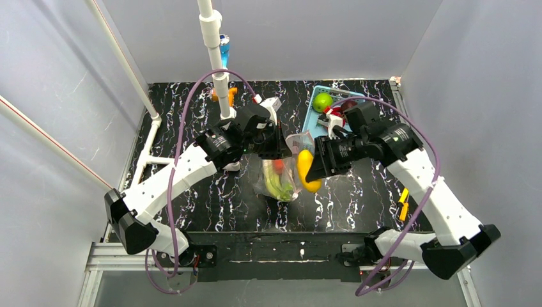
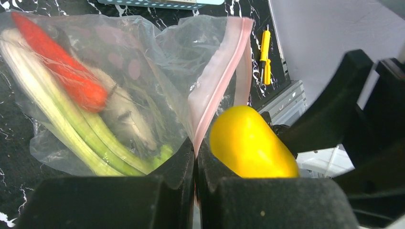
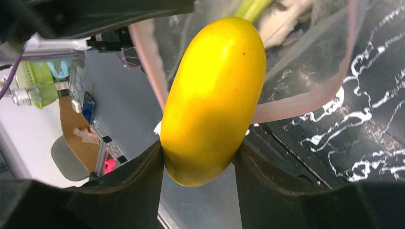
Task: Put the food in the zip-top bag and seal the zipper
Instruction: Place the fake fruit in the zipper food storage bag.
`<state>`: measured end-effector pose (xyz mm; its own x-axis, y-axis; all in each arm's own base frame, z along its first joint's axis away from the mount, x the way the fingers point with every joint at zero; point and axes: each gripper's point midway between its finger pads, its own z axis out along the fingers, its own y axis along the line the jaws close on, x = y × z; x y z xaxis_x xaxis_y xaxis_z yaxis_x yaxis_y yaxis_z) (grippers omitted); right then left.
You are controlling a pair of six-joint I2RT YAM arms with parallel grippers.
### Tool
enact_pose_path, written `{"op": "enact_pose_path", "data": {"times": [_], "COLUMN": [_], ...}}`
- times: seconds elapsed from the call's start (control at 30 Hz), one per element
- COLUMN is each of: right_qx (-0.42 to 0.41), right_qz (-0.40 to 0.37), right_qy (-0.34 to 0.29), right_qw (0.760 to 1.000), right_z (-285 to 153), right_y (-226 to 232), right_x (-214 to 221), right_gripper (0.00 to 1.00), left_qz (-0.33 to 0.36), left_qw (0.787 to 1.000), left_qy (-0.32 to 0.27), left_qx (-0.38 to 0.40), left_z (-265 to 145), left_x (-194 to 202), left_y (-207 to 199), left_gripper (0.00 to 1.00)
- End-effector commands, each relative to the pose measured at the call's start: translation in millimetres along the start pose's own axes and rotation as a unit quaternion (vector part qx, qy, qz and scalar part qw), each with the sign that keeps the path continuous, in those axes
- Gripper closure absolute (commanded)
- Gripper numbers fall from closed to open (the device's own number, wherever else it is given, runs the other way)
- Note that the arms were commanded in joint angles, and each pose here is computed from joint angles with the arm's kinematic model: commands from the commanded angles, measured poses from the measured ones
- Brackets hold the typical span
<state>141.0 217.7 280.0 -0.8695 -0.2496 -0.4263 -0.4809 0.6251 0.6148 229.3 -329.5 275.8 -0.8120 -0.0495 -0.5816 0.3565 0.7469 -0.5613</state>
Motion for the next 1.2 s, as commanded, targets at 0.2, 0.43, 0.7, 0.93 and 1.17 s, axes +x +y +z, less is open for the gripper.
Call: {"op": "enact_pose_path", "data": {"times": [0.2, 0.43, 0.7, 0.93, 1.17], "right_qx": [0.064, 0.087, 0.112, 0.119, 0.12], "right_qz": [0.058, 0.019, -0.01, -0.025, -0.042], "right_qy": [-0.035, -0.083, -0.093, -0.104, -0.121], "right_qw": [0.996, 0.993, 0.989, 0.987, 0.984], "right_z": [4, 12, 24, 22, 12], "right_y": [-8, -9, -15, -13, -9], "right_x": [-31, -69, -76, -76, -76], "right_gripper": [0.9, 0.76, 0.51, 0.29, 0.13], "left_qz": [-0.009, -0.019, -0.017, -0.016, -0.011], "left_qw": [0.999, 0.999, 0.999, 0.999, 0.999], "left_qy": [-0.009, -0.008, -0.017, -0.028, -0.032], "left_qx": [0.036, 0.048, 0.047, 0.042, 0.039], "left_z": [-8, -12, -20, -24, -25], "left_x": [-11, -11, -13, -16, -18], "left_y": [-18, -24, -24, -22, -21], "left_gripper": [1.0, 1.0, 1.0, 1.0, 1.0]}}
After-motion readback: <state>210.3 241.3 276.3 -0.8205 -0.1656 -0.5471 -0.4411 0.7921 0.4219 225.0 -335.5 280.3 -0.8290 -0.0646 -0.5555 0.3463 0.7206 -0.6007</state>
